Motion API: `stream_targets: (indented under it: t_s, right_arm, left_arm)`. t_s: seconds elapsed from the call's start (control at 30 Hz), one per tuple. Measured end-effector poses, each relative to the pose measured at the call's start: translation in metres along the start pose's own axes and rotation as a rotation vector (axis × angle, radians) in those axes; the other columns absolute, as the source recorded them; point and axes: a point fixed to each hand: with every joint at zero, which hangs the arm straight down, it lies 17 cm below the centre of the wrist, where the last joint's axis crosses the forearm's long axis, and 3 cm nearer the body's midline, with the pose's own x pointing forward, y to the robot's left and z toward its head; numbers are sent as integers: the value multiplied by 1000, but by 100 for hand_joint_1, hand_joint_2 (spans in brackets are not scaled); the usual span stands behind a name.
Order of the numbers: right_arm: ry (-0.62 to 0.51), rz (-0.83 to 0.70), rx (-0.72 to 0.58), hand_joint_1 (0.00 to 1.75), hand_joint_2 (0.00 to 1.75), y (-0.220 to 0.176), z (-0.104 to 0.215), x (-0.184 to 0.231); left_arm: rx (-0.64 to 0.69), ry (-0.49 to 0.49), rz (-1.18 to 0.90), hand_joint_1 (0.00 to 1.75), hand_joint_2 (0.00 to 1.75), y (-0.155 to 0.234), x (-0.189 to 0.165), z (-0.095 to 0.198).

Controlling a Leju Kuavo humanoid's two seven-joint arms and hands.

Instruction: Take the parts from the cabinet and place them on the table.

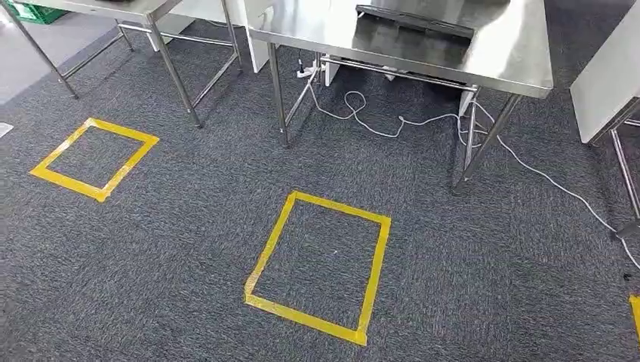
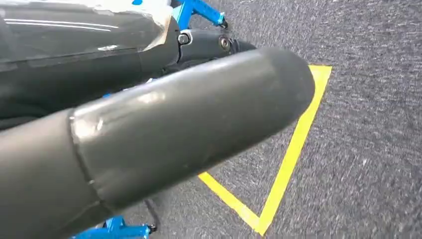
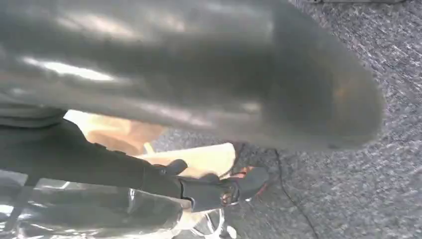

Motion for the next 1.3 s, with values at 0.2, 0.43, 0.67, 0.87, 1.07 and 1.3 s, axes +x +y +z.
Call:
stream_targets:
  t_s: [0.2,0.43,0.67,0.87,1.07,1.3]
  right_arm:
    - [9,2,5,0,0,4,1,-6]
    - [0,4,2,0,0,3,1,-2]
    - [6,7,3,0,0,4,1,-7]
    - [7,8,-1,0,0,1,0,-8]
    - [7,9,-2,0,0,2,0,-7]
    - [10,9,-1,0,0,2,0,-7]
  left_arm:
    - [0,3,-3,0,0,0,0,0]
    - [2,3,0,0,0,2,1,-1]
    - [-1,2,3,0,0,0,2,0]
    - [-5,2,6,0,0,-2,1,1]
    - [-7,2,3,0,0,-4,0,2]
    - [-7,-1,-9,0,0,-4,-1,2]
